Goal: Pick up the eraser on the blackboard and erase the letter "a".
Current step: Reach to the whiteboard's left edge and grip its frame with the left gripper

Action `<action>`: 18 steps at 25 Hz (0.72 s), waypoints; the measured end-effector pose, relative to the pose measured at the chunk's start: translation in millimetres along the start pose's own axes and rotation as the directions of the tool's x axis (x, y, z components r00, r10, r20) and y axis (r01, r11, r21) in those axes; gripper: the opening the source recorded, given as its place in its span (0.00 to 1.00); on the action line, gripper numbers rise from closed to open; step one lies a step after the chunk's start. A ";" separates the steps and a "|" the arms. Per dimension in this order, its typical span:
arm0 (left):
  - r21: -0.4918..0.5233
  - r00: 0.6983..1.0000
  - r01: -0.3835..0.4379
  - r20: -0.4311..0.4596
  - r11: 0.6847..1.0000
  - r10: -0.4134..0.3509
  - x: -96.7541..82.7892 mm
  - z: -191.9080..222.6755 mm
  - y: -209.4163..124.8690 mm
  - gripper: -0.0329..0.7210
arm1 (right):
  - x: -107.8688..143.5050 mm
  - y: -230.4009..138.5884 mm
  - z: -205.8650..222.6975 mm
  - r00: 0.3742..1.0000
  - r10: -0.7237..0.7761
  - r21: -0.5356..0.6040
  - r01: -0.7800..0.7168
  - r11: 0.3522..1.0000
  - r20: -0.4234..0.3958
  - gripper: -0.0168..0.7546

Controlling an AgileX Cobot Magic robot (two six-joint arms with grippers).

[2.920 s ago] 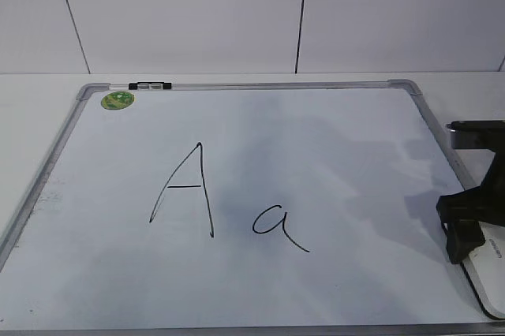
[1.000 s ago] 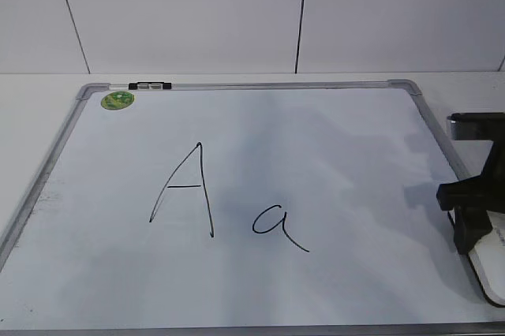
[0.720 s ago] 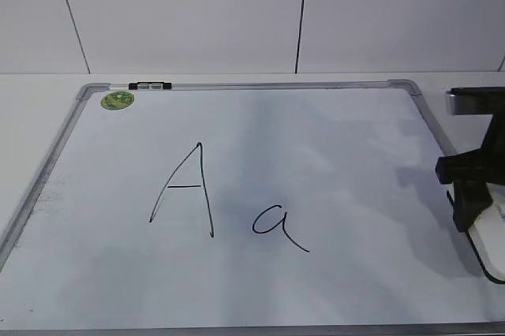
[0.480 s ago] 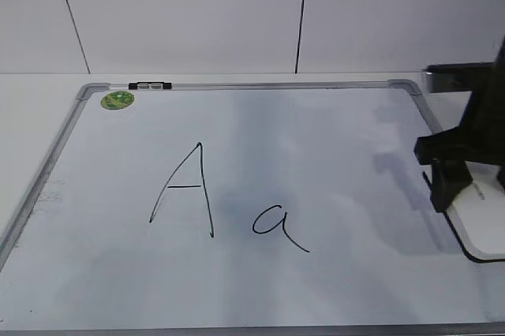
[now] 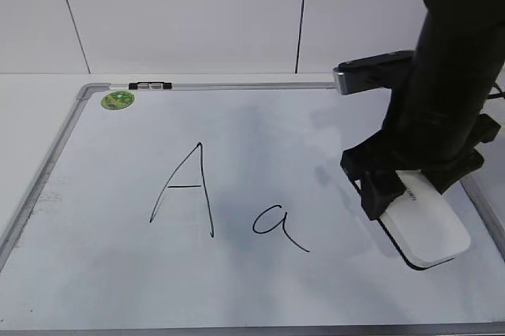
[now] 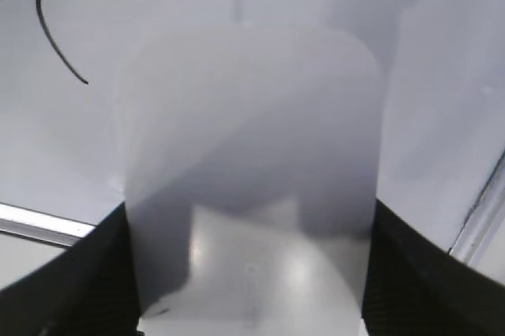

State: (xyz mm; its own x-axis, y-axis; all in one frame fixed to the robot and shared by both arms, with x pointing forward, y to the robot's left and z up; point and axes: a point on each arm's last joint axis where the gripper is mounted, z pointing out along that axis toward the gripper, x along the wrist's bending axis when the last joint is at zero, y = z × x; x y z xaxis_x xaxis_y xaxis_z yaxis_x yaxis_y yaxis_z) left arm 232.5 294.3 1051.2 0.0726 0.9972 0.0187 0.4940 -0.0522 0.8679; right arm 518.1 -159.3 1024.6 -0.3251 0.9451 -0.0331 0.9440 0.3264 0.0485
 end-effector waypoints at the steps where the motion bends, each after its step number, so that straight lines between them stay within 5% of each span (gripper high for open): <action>1: 0.000 1.000 0.000 0.000 1.000 0.000 0.0 0.0 0.0 0.36 | 3.0 -0.4 -0.1 1.000 -0.010 0.000 0.010 1.000 0.000 0.71; 18: 0.016 1.000 -0.010 -0.021 1.000 0.010 2.4 2.6 2.0 0.36 | 18.7 -4.5 -0.8 0.998 -0.064 0.013 0.064 0.998 -0.001 0.71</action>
State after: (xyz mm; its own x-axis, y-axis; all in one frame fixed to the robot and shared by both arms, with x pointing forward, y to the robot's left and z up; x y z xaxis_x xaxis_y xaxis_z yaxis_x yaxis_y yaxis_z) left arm 235.9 296.4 1051.7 0.0591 0.9975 0.0379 0.5067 -0.0627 0.8598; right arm 507.7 -143.0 1024.6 -0.3845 0.9225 -0.0354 0.9221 0.3856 0.0334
